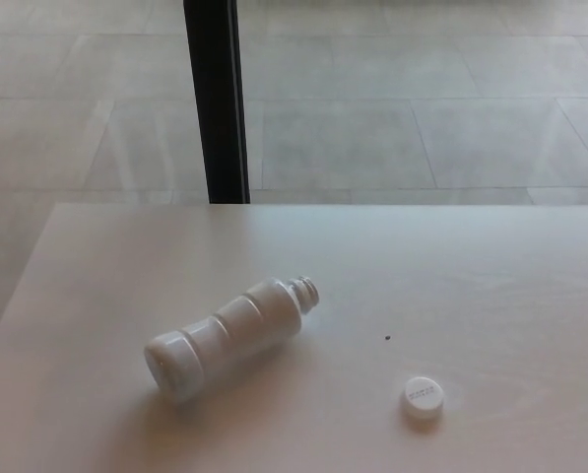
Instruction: The robot uses its left hand to to lift the bottle kept on the middle of the desk and tilts it towards its right hand. It then uses its right hand to rotate its cap to open it and places the bottle and cap back on the desk
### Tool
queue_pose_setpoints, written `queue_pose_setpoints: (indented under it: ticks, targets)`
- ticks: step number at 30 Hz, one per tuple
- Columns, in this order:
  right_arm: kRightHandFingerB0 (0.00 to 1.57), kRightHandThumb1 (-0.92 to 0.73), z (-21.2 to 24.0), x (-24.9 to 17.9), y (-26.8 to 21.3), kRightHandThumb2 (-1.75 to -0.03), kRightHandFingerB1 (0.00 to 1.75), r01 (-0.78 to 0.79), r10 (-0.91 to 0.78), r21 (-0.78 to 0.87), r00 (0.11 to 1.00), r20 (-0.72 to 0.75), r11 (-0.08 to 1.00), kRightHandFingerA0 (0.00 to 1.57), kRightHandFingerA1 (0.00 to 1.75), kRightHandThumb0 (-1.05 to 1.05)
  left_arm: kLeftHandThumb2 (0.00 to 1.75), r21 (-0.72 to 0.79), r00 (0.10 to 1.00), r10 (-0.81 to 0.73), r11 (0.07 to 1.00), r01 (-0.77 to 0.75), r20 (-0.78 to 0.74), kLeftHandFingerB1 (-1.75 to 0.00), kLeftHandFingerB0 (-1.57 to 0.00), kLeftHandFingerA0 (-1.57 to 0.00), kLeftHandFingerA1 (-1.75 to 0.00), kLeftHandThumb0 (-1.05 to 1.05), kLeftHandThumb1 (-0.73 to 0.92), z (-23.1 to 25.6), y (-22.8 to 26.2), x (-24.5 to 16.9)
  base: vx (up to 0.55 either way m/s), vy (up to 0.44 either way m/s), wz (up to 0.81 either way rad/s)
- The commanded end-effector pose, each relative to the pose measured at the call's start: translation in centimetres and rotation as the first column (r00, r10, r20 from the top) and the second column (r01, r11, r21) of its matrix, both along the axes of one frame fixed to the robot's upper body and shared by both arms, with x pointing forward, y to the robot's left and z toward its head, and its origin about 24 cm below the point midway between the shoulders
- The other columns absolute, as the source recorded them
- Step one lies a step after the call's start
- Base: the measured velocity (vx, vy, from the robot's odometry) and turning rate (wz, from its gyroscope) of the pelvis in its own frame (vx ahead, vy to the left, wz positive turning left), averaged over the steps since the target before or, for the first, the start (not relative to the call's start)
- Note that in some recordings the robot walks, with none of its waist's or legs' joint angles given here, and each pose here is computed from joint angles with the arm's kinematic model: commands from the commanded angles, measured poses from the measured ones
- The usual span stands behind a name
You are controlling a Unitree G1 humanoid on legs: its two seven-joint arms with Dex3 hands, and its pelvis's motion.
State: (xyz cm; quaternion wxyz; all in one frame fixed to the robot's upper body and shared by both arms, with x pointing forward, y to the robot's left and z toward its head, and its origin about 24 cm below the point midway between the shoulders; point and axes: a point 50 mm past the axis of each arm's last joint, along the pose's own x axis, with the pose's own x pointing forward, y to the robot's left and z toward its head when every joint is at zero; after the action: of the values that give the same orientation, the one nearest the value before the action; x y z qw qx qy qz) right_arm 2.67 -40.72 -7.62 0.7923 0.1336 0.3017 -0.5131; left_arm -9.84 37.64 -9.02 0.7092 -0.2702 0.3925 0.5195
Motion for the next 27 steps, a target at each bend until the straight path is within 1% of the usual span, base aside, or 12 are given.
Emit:
queue_pose_setpoints:
  ticks: [1, 5, 7, 8, 11, 15, 17, 19, 21, 24, 26, 27]
  targets:
    - [0.22, -0.71, 0.3, 0.2, -0.2, -0.62, 0.3, 0.027, -0.026, -0.026, 0.998, 0.062, 0.999, 0.19, 0.42, -0.56, 0.66, 0.137, 0.999, -0.003, 0.991, -0.002, 0.036, -0.77, -0.05, -0.09, -0.93, -0.86, 0.92, 1.2, 1.7, 0.6, 0.0, 0.0, 0.0]
    - [0.29, -0.68, 0.5, 0.6, -0.5, -0.6, 0.29, 0.028, -0.027, -0.036, 0.999, 0.025, 0.999, 0.27, 0.41, -0.59, 0.68, 0.144, 0.999, 0.018, 0.989, -0.024, 0.042, -0.73, -0.08, -0.11, -0.9, -0.83, 0.92, 1.0, 1.8, 1.1, 0.0, 0.0, 0.0]
    - [0.24, -0.53, 0.1, 1.1, -0.4, -0.81, 0.43, 0.103, -0.102, -0.009, 0.992, 0.071, 0.995, 0.13, 0.46, -0.59, 1.16, 0.149, 0.999, 0.005, 0.989, -0.011, 0.043, -0.58, -0.01, -0.1, -0.65, -0.48, 0.58, 1.0, 1.9, 1.6, 0.0, 0.0, 0.0]
    - [0.23, -0.54, 0.2, 1.1, -0.4, -0.82, 0.42, 0.081, -0.08, -0.024, 0.996, 0.046, 0.996, 0.18, 0.47, -0.61, 0.68, 0.15, 0.999, -0.005, 0.989, -0.001, 0.041, -0.73, -0.07, -0.12, -0.89, -0.85, 0.92, 0.9, 1.9, 1.7, 0.0, 0.0, 0.0]
    - [0.28, -0.67, 0.4, 1.4, -0.5, -0.61, 0.3, 0.085, -0.083, -0.019, 0.994, 0.069, 0.996, 0.24, 0.4, -0.58, 1.14, 0.161, 0.999, -0.027, 0.987, 0.021, 0.035, -0.71, -0.17, -0.26, -0.81, -0.96, 0.71, 0.9, 1.9, 2.0, 0.0, 0.0, 0.0]
    - [0.25, -0.71, 1.1, 1.9, -1.0, -0.61, 0.29, 0.106, -0.101, -0.024, 0.985, 0.14, 0.994, 0.18, 0.37, -0.53, 0.67, 0.161, 0.998, -0.009, 0.987, 0.0, 0.059, -0.81, -0.16, -0.1, -1.01, -0.91, 0.87, 0.7, 1.7, 2.2, 0.0, 0.0, 0.0]
    - [0.26, -0.7, 1.2, 1.4, -1.3, -0.61, 0.29, 0.118, -0.113, -0.023, 0.983, 0.144, 0.993, 0.2, 0.39, -0.54, 1.14, 0.156, 0.999, -0.031, 0.987, 0.025, 0.037, -0.69, -0.18, -0.12, -0.72, -0.87, 0.67, 0.6, 1.6, 2.2, 0.0, 0.0, 0.0]
    - [0.24, -0.7, 1.3, 1.2, -1.4, -0.61, 0.29, 0.117, -0.113, -0.024, 0.984, 0.139, 0.993, 0.17, 0.37, -0.54, 0.66, 0.15, 0.999, -0.042, 0.988, 0.037, 0.032, -0.76, -0.12, -0.11, -0.91, -0.89, 0.9, 0.5, 1.4, 2.2, 0.0, 0.0, 0.0]
    - [0.26, -0.68, 1.4, 1.5, -1.5, -0.61, 0.29, 0.129, -0.125, -0.017, 0.981, 0.151, 0.992, 0.21, 0.39, -0.55, 1.12, 0.151, 0.999, -0.05, 0.987, 0.048, 0.014, -0.7, -0.2, -0.21, -0.77, -0.95, 0.71, 0.3, 1.2, 2.4, 0.0, 0.0, 0.0]
    - [0.24, -0.7, 1.8, 2.5, -1.7, -0.61, 0.29, 0.128, -0.122, -0.026, 0.978, 0.167, 0.991, 0.21, 0.39, -0.56, 0.65, 0.157, 1.0, -0.001, 0.988, -0.003, 0.024, -0.73, -0.14, -0.22, -0.91, -0.84, 0.86, 0.1, 1.2, 3.0, 0.0, 0.0, 0.0]
    - [0.22, -0.7, 2.2, 3.0, -2.0, -0.62, 0.28, 0.161, -0.156, -0.002, 0.958, 0.242, 0.987, 0.19, 0.4, -0.54, 1.12, 0.135, 0.999, -0.046, 0.99, 0.044, 0.015, -0.69, -0.21, -0.24, -0.77, -0.93, 0.7, -0.1, 1.1, 3.2, 0.0, 0.0, 0.0]
    - [0.21, -0.7, 2.4, 3.2, -2.2, -0.62, 0.28, 0.172, -0.166, 0.0, 0.95, 0.265, 0.985, 0.17, 0.41, -0.53, 0.64, 0.135, 0.999, -0.035, 0.99, 0.032, 0.017, -0.73, -0.14, -0.19, -0.89, -0.89, 0.86, -0.2, 1.0, 3.2, 0.0, 0.0, 0.0]
